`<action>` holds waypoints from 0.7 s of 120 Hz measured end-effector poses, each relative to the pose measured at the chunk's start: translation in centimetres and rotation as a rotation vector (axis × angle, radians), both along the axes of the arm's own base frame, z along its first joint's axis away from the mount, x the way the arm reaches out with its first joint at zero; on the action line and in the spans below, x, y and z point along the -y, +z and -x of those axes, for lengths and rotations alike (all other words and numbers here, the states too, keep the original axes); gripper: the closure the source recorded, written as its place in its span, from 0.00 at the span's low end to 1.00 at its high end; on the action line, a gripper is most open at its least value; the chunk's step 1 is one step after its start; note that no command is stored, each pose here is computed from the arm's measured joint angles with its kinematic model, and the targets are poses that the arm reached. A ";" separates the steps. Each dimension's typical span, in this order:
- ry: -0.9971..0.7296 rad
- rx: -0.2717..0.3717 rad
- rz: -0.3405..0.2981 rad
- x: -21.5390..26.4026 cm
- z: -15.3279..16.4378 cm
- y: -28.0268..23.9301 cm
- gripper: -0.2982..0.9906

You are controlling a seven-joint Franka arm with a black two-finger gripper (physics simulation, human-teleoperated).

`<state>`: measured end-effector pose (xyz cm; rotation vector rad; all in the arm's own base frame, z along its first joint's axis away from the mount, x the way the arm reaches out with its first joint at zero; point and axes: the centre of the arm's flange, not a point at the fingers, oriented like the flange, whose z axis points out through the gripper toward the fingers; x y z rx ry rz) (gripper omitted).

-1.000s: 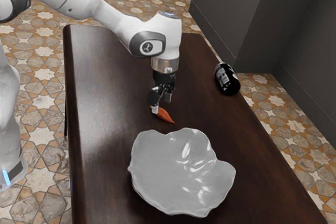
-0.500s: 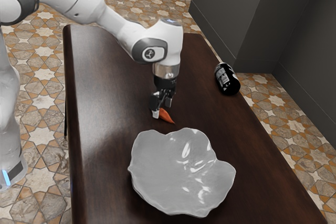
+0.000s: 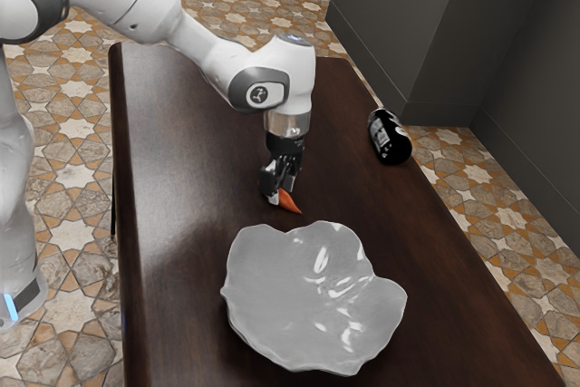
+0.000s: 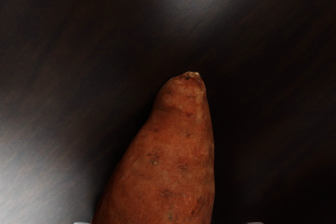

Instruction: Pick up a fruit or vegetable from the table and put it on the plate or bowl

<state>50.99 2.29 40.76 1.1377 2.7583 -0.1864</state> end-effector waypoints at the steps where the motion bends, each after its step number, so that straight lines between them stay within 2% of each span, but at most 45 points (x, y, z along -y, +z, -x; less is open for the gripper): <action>1: 0.000 0.000 0.000 0.0 0.0 0.0 0.48; 31: 0.008 -0.014 0.010 -0.1 -0.1 -0.8 0.54; 50: -0.003 -0.018 0.026 0.0 -0.2 -1.0 0.49; 71: -0.019 -0.008 0.033 0.0 0.1 -0.2 0.63; 84: -0.025 0.000 0.029 -0.1 0.2 0.3 0.66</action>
